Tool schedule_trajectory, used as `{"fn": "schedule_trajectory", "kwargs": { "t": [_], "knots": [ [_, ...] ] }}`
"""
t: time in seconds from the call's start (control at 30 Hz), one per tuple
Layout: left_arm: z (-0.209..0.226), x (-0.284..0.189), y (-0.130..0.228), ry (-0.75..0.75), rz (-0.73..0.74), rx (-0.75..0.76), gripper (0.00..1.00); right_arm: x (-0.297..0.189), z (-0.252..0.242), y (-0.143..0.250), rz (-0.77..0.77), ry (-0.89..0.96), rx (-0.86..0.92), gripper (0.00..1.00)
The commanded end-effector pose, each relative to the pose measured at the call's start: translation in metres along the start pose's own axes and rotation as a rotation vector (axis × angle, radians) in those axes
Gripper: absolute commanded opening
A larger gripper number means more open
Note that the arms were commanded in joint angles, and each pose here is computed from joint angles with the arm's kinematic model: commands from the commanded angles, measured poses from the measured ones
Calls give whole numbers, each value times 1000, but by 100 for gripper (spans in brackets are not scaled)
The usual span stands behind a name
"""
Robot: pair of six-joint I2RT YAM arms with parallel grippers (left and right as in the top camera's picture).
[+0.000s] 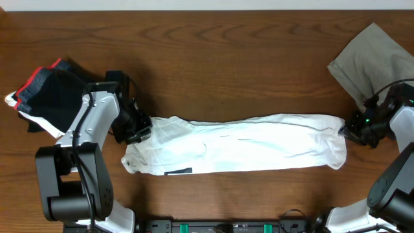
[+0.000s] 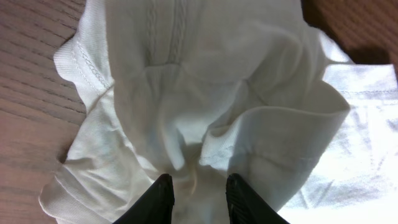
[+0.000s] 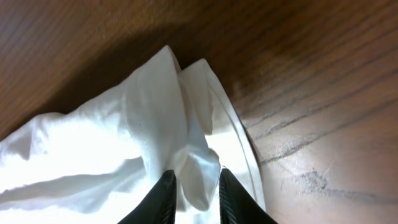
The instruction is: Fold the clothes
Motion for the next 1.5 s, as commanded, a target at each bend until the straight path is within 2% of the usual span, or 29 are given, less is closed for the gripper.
{"fn": "schedule_trajectory", "kwargs": {
  "t": [0.0, 0.33, 0.87, 0.93, 1.0, 1.07, 1.4, 1.47],
  "knots": [
    [2, 0, 2, 1, 3, 2, 31, -2, -1, -3, -1, -9, -6, 24],
    [2, 0, 2, 1, 3, 2, 31, 6, -2, 11, 41, -9, 1, 27],
    [2, 0, 2, 1, 3, 2, 31, 28, -7, 8, -28, -10, -18, 27],
    [2, 0, 2, 0, 4, 2, 31, 31, -7, 9, -33, -18, -20, 25],
    [2, 0, 2, 0, 4, 2, 31, 33, -6, 10, -35, -18, -25, 10],
    [2, 0, 2, 0, 4, 2, 31, 33, -6, 10, -37, -18, -26, 1],
    [2, 0, 2, -1, 6, 1, 31, 33, -6, 10, -37, -18, -26, 1],
    [2, 0, 3, -3, 11, 0, 37, 33, -6, 10, -37, -18, -26, 1]
  ]
}}
Point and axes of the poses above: each gripper's point midway between its finger pads, its own x axis out along the fingers, its own z axis along the line the jaws close on, y = z × x, the point moved 1 cm from there along -x, back along the fingers, and after that the axes turned 4 degrees about -x, right-handed, at the moved point
